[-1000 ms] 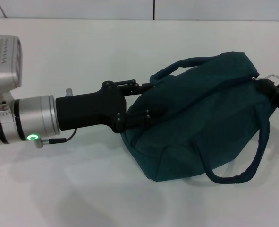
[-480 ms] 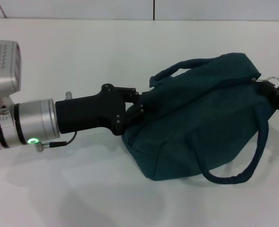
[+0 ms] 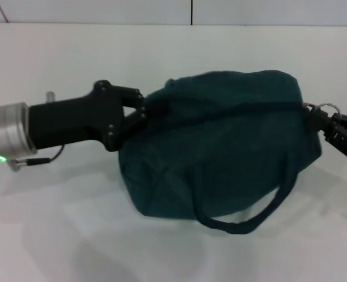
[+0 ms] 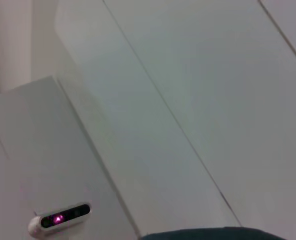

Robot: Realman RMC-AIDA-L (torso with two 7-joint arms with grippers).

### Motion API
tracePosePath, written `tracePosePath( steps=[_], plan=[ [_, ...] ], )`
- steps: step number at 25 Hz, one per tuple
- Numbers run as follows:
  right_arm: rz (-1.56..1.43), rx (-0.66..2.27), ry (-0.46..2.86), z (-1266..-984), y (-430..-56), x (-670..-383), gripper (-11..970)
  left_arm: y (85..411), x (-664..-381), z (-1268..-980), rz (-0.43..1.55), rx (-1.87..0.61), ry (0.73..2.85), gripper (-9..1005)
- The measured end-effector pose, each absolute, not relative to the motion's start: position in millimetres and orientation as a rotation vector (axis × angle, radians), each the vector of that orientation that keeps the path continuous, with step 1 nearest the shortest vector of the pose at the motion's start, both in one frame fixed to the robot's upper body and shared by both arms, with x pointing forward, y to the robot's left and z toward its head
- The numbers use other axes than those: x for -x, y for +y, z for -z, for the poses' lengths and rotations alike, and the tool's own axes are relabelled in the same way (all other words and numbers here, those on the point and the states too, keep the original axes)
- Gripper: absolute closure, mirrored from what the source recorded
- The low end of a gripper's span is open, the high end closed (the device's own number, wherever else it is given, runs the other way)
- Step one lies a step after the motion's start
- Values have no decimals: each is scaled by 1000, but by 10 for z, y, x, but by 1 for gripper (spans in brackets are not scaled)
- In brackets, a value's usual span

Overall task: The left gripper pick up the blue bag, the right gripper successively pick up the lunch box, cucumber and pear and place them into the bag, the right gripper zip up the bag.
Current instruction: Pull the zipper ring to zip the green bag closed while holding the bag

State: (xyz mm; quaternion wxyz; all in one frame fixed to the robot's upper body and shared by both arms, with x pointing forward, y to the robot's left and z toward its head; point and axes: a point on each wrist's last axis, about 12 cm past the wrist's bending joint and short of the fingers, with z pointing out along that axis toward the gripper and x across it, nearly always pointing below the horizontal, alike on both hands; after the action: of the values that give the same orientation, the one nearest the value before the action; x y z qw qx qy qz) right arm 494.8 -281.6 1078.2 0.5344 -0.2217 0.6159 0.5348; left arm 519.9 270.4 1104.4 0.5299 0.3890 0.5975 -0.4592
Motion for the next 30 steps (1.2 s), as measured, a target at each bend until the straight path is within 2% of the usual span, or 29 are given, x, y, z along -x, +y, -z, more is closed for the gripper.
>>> tracePosePath(
  steps=[7, 30],
  plan=[
    [-1273, 516, 1475, -10787, -2831, -4963, 860, 2829, -5272, -11149, 1082, -949, 1436, 939],
    [-1030, 344, 1630, -10568, -3075, -5039, 857, 2827, -5263, -11116, 1084, -969, 1462, 937]
  ],
)
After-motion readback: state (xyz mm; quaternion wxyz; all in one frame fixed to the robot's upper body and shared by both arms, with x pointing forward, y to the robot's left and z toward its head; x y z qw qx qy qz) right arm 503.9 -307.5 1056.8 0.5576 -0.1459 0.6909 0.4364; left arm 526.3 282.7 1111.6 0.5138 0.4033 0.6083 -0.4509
